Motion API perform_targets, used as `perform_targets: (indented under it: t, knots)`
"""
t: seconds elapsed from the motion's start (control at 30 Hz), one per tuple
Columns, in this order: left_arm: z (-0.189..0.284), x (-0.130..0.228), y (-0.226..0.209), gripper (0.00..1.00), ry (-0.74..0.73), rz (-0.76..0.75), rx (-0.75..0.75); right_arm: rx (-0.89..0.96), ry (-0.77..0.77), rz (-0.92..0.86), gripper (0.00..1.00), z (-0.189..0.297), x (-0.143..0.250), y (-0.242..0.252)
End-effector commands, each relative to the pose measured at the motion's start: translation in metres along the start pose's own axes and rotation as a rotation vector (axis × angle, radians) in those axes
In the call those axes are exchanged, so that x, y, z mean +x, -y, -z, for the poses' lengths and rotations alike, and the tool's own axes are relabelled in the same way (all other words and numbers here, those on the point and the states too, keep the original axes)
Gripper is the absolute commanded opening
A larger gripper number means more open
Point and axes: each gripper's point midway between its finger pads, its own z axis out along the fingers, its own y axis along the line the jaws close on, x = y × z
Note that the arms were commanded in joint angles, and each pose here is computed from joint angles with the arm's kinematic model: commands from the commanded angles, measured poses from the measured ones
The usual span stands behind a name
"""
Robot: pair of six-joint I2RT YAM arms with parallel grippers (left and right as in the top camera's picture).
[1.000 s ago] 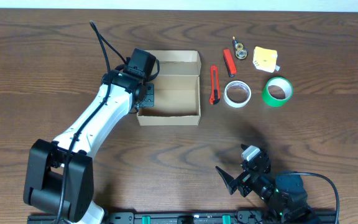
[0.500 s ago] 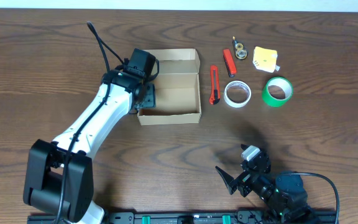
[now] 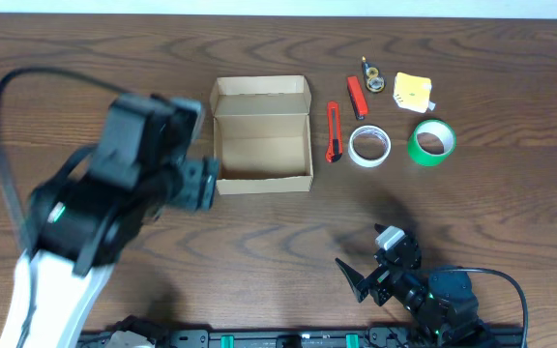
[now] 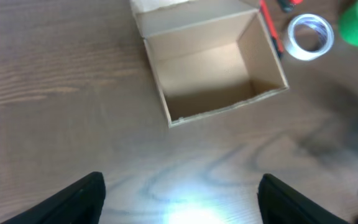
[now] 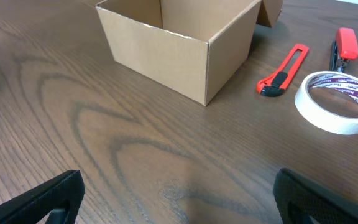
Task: Pack container
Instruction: 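Release the box and retract the left gripper toward the front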
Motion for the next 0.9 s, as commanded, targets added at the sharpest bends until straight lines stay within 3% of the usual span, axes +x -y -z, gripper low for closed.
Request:
perform_targets:
  t: [0.0,0.17,0.2,0.23,0.63,0.77,0.87]
  knots:
    - [0.026,0.014,0.006,0.82,0.032,-0.107,0.043,-0.014,0.002,0.001,0.99,0.000,0.000,-0.003]
    - [0.047,0.040,0.008,0.84,0.017,-0.180,0.060,-0.014,0.002,0.001,0.99,0.000,0.000,-0.003]
    - [0.048,0.042,0.008,0.86,0.015,-0.184,0.060,-0.014,0.002,0.001,0.99,0.000,0.000,-0.003]
    - [0.049,0.043,0.007,0.95,0.016,-0.184,0.060,-0.014,0.002,0.001,0.99,0.000,0.000,-0.003]
    - [0.049,0.043,0.007,0.95,0.013,-0.180,0.059,-0.023,0.010,-0.002,0.99,0.000,-0.001,-0.004]
    - [0.049,0.043,0.007,0.95,0.013,-0.180,0.059,-0.162,0.099,-0.158,0.99,0.003,-0.027,-0.027]
    - [0.049,0.043,0.007,0.95,0.013,-0.180,0.059,-0.223,0.090,-0.434,0.99,0.005,-0.033,-0.034]
